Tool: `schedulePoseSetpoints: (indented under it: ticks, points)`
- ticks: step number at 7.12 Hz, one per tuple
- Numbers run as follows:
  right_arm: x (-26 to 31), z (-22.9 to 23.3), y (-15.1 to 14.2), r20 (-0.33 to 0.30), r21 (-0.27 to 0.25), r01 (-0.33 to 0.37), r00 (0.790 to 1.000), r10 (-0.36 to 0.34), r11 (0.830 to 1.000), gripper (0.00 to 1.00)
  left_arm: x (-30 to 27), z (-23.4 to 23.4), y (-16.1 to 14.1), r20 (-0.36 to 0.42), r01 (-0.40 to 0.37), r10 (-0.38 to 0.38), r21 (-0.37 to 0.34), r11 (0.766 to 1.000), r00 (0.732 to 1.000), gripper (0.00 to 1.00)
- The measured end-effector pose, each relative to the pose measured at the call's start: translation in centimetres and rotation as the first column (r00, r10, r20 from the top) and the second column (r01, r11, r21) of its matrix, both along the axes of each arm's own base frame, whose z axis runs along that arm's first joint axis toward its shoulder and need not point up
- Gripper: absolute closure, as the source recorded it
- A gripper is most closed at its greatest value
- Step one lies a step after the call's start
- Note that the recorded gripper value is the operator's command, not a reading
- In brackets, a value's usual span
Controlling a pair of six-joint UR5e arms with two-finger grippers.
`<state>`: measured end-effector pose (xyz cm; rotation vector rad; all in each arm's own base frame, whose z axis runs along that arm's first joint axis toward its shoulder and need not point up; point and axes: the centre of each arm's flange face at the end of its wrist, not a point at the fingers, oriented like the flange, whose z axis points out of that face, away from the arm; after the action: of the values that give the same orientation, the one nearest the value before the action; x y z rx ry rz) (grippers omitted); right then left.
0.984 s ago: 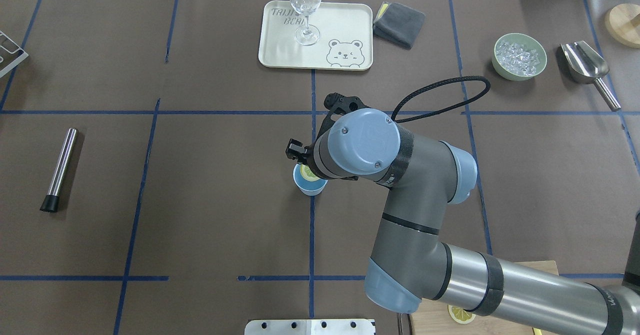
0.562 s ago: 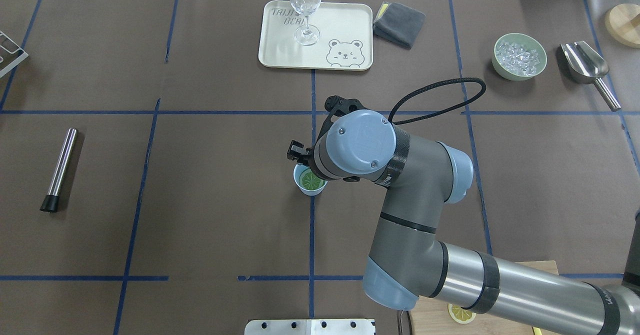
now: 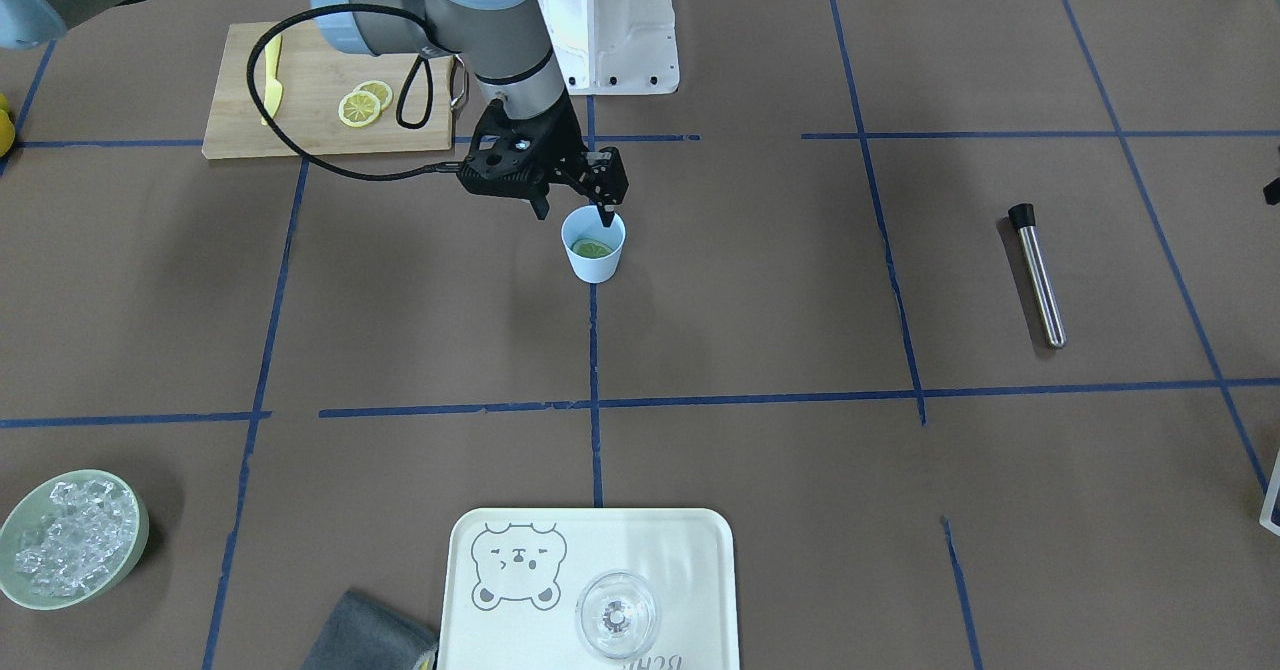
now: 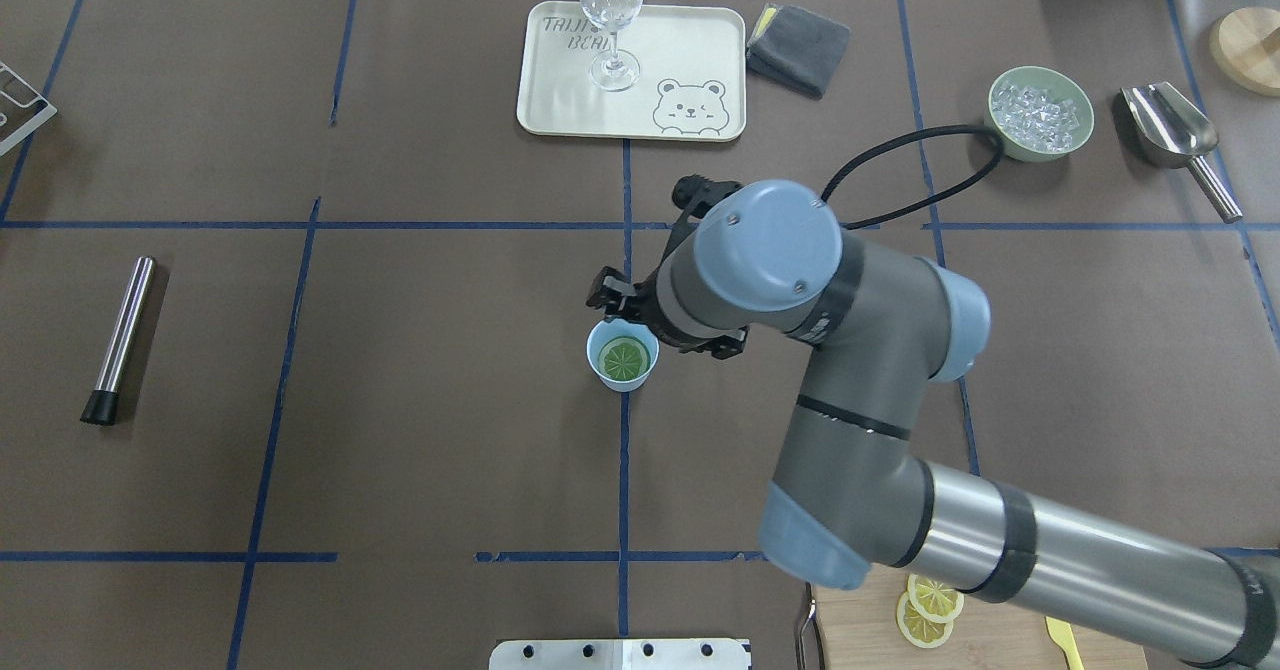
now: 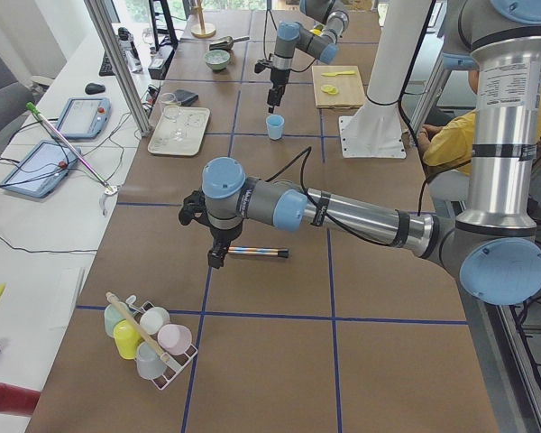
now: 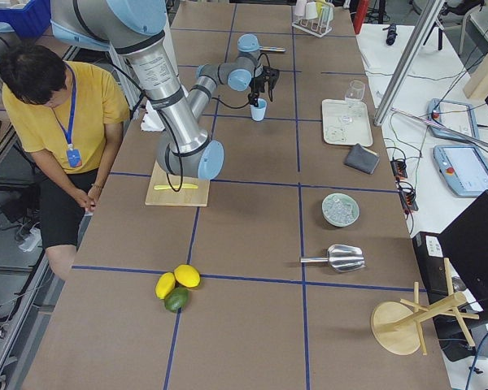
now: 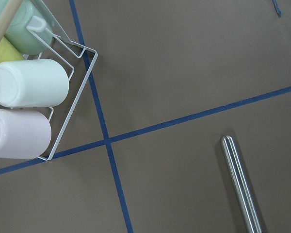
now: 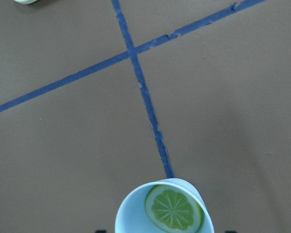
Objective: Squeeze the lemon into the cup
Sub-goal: 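Raise the right gripper away from the cup toward the ice bowl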
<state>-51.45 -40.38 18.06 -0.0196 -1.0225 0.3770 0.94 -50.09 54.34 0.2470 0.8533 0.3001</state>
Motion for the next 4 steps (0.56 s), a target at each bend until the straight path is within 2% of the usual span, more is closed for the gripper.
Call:
schedulePoseSetpoints:
  ticks: [1,2,3,4]
  points:
    - [4.1,2.4,-1.3,0.001,-0.004,0.028,1.000,-0.028,1.000,0.00,3.6,0.9,-0.8,-0.025,-0.027,0.027,0.005,1.000,0.999,0.00]
    - [8.4,5.0,-2.8,-0.013,0.017,0.061,0.998,-0.060,0.998,0.00,7.6,1.5,-1.0,-0.057,-0.012,0.010,-0.028,1.000,0.998,0.06]
    - [12.2,7.5,-4.1,-0.027,0.030,0.082,0.996,-0.082,0.996,0.00,12.4,1.9,-1.4,-0.083,0.020,-0.030,-0.120,0.993,0.996,0.10]
    - [15.2,9.5,-5.0,-0.040,0.038,0.098,0.995,-0.097,0.994,0.00,17.0,1.8,-2.1,-0.075,0.051,-0.068,-0.208,0.977,0.995,0.13]
